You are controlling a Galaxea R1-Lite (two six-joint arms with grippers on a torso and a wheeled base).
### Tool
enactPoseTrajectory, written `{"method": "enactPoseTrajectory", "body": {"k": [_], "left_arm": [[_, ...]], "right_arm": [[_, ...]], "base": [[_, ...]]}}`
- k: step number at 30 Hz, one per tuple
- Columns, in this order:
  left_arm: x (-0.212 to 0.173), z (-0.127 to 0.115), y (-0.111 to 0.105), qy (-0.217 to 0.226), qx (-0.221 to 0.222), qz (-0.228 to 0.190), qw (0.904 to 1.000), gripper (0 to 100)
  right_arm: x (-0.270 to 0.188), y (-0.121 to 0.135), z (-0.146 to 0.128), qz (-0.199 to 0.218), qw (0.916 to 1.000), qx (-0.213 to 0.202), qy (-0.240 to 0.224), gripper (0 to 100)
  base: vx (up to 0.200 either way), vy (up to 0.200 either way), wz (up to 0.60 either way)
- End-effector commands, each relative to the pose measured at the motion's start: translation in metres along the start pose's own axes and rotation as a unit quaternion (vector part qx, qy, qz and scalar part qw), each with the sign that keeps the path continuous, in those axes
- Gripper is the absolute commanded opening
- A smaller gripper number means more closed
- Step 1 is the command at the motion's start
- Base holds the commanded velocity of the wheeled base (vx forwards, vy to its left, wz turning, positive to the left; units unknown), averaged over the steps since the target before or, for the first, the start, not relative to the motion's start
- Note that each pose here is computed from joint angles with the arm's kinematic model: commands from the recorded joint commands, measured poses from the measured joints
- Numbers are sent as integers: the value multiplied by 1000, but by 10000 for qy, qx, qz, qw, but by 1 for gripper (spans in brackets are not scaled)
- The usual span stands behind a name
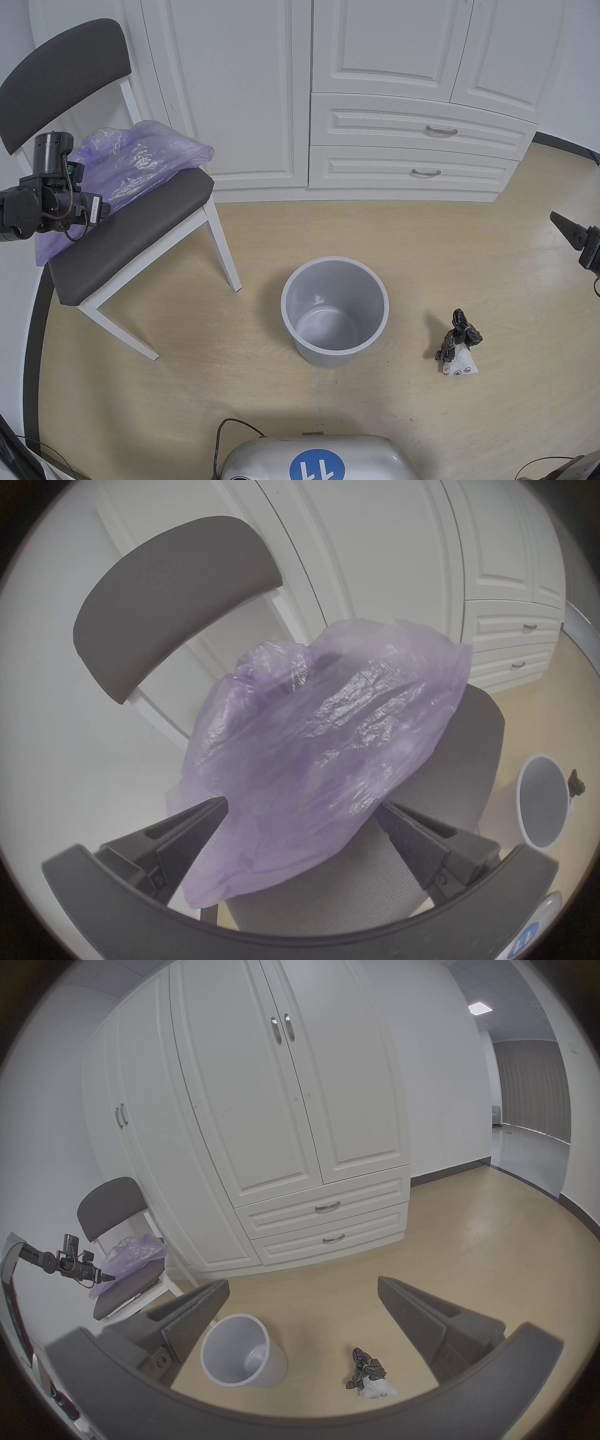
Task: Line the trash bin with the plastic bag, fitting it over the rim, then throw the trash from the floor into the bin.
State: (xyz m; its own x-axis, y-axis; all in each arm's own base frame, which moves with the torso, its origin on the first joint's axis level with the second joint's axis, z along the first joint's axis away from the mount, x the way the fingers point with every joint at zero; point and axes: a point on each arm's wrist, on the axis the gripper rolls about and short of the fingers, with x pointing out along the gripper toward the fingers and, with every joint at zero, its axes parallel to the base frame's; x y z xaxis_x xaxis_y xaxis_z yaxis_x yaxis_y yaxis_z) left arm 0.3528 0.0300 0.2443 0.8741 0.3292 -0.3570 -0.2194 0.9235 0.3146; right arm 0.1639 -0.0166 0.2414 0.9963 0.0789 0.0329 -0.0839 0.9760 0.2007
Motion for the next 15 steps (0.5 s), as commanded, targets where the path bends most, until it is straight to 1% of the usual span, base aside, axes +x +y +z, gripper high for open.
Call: {"method": "enactPoseTrajectory", "body": {"k": [1, 5, 10, 15], "left_arm": [[0, 3, 4, -56, -36, 50, 10000, 100], [1, 5, 8, -126, -77, 120, 9998, 100], [5, 2, 6, -161, -51, 193, 9997, 100], [6, 1, -1, -464, -52, 196, 9987, 100]], "right_arm": [[0, 0, -1, -6, 10000, 8, 13, 100], [2, -1, -1, -10, 10000, 3, 28, 100], [2, -1, -1, -8, 10000, 2, 21, 100], [1, 0, -1, 1, 10000, 0, 15, 100]], "base": [[0, 0, 0], [0, 0, 0], [0, 0, 0], [0, 0, 0]]}}
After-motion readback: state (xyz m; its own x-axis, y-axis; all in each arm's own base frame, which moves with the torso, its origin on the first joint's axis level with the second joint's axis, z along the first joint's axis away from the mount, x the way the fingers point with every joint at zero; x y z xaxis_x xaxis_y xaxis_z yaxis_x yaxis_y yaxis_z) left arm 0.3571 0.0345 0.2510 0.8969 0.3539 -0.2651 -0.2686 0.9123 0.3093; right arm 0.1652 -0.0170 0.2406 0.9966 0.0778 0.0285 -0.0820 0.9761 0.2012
